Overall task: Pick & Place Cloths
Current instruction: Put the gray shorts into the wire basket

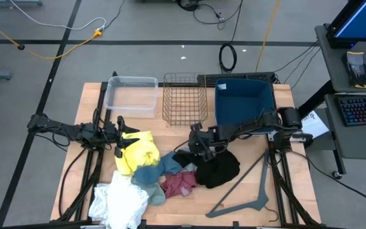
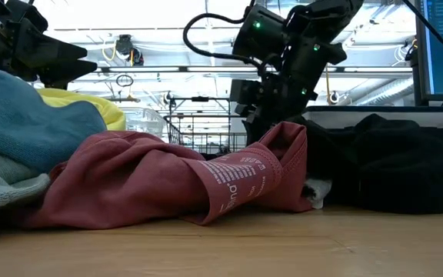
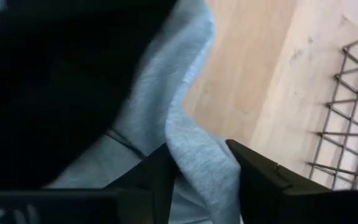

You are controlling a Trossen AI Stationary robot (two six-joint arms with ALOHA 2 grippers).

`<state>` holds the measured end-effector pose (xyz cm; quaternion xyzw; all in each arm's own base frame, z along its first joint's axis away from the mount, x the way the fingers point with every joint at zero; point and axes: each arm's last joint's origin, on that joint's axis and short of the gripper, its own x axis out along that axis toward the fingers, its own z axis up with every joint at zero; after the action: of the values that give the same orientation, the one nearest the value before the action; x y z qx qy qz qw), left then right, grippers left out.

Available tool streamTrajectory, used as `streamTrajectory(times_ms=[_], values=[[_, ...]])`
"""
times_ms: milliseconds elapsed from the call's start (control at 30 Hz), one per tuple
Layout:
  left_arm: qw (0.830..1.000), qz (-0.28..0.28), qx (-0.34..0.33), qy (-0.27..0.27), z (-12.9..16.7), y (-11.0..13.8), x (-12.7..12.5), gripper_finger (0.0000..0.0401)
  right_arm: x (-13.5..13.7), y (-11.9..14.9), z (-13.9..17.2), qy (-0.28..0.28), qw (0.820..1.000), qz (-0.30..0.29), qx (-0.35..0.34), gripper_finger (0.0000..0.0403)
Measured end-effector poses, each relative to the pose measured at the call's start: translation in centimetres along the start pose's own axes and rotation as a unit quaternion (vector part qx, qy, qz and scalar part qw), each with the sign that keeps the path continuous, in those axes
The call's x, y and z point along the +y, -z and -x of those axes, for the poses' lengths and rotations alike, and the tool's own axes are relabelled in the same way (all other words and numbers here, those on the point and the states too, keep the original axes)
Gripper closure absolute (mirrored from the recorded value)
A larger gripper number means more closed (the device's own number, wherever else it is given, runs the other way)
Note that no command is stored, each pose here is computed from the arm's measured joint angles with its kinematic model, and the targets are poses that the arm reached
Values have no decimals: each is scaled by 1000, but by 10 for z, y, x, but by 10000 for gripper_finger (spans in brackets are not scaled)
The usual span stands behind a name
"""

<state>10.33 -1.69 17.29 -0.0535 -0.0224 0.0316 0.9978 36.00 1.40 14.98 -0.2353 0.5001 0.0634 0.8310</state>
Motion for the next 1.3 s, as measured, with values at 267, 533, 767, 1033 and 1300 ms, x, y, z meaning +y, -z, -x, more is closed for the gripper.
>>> streamTrajectory(times_ms=[267, 533, 767, 1033, 1300], values=[[1000, 0, 0, 0, 0, 0, 0, 217, 13, -11, 9, 43, 999, 30, -11, 346], [1000, 1, -5, 0, 0, -1, 0, 217, 17, -27, 47, 88, 994, 29, -66, 397], [999, 10, -33, 4, 0, -7, -1, 217, 14, -48, 115, 155, 966, 18, -206, 400], [993, 1, -110, 45, 3, -22, -4, 217, -1, -55, 191, 240, 902, 32, -357, 402], [986, -8, -154, 58, 2, -31, -5, 217, -10, -58, 219, 308, 854, 63, -415, 402]])
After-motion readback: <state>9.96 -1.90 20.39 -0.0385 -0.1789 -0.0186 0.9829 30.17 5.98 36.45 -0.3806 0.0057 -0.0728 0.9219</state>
